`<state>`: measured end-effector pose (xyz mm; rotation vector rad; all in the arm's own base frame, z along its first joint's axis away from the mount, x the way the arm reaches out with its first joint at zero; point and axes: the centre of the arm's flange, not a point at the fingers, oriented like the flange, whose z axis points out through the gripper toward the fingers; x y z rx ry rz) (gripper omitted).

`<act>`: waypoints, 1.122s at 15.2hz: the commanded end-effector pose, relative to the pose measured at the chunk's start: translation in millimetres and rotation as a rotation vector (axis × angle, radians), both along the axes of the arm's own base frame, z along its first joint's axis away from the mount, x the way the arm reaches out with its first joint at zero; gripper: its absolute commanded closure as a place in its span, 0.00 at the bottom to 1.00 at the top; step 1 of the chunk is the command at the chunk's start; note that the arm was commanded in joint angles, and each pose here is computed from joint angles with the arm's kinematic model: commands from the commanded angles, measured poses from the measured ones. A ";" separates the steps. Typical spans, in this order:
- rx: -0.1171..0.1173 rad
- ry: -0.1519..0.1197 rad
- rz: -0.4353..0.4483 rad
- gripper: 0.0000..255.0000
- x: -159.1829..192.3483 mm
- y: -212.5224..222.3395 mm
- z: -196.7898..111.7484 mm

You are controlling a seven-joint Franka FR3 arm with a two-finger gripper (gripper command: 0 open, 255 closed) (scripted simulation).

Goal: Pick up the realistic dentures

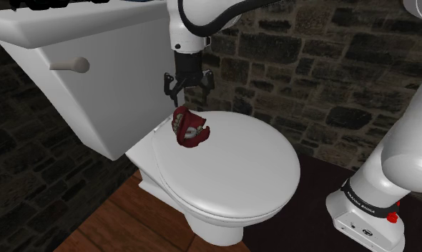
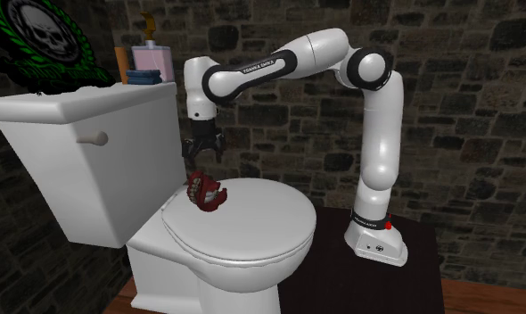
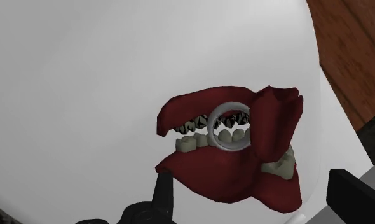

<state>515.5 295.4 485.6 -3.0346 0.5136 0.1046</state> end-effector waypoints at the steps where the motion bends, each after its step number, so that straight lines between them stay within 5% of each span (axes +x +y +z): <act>1: 0.007 -0.006 -0.026 0.00 19.3 17.0 -5.7; 11: 0.009 -0.008 -0.033 0.00 25.4 21.9 -46.9; 12: 0.009 -0.008 -0.033 1.00 25.0 21.8 -46.9; 17: 0.009 -0.008 -0.033 1.00 24.3 22.0 -47.3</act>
